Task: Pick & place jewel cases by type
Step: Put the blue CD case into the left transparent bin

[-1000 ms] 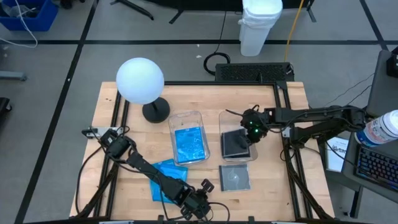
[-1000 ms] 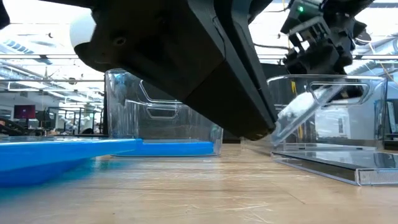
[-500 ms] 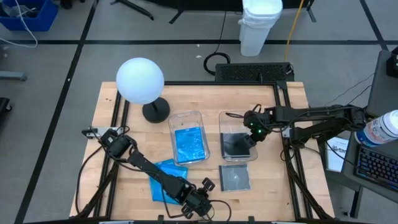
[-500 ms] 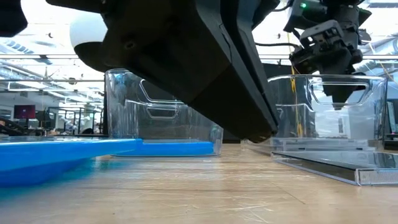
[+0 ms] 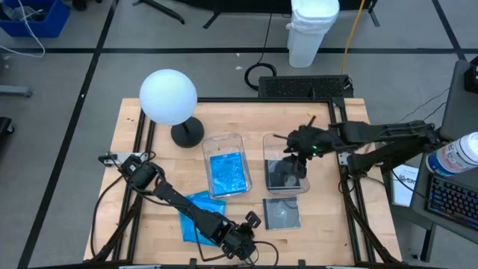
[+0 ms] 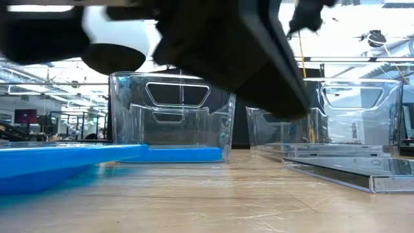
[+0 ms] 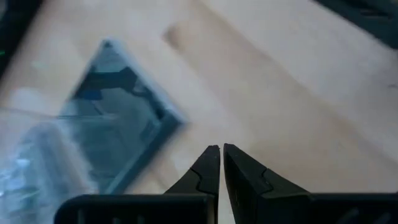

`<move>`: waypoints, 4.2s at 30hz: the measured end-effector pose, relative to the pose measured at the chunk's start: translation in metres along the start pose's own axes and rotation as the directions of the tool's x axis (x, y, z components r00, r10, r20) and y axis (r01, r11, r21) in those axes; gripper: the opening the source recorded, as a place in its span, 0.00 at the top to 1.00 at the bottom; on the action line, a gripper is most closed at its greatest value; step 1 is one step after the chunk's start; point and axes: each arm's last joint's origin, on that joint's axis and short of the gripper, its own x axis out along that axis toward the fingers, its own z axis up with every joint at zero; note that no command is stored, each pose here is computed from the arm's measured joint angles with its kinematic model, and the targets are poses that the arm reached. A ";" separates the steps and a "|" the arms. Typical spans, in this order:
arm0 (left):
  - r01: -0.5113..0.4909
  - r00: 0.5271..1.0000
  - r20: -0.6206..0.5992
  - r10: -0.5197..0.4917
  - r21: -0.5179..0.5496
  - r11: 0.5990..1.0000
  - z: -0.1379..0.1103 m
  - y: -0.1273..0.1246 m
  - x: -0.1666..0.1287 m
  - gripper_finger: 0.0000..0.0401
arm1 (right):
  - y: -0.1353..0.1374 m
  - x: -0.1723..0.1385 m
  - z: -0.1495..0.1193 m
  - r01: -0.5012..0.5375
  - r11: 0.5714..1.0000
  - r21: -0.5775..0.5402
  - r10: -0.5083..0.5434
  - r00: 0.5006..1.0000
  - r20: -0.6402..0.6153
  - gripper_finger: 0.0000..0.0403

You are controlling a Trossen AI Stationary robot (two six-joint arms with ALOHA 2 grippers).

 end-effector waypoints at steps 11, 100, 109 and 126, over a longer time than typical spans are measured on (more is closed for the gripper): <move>-0.044 0.956 -0.294 0.016 -0.088 0.995 0.031 0.007 -0.085 0.93 | 0.095 -0.006 -0.036 -0.075 0.899 -0.431 0.200 0.947 0.251 0.98; 0.245 0.923 0.353 -0.155 -0.229 0.942 -0.255 -0.144 -0.204 0.98 | 0.254 0.259 -0.017 -0.339 0.940 -0.032 0.333 0.897 0.292 0.64; 0.238 0.909 0.392 -0.139 -0.216 0.947 -0.250 -0.142 -0.205 0.97 | 0.265 0.254 -0.025 -0.363 0.912 -0.193 0.404 0.876 0.264 0.40; 0.184 0.898 0.440 -0.013 -0.349 0.919 -0.241 -0.132 -0.204 0.89 | 0.298 0.223 -0.066 0.252 0.722 -0.644 0.052 0.909 0.414 0.42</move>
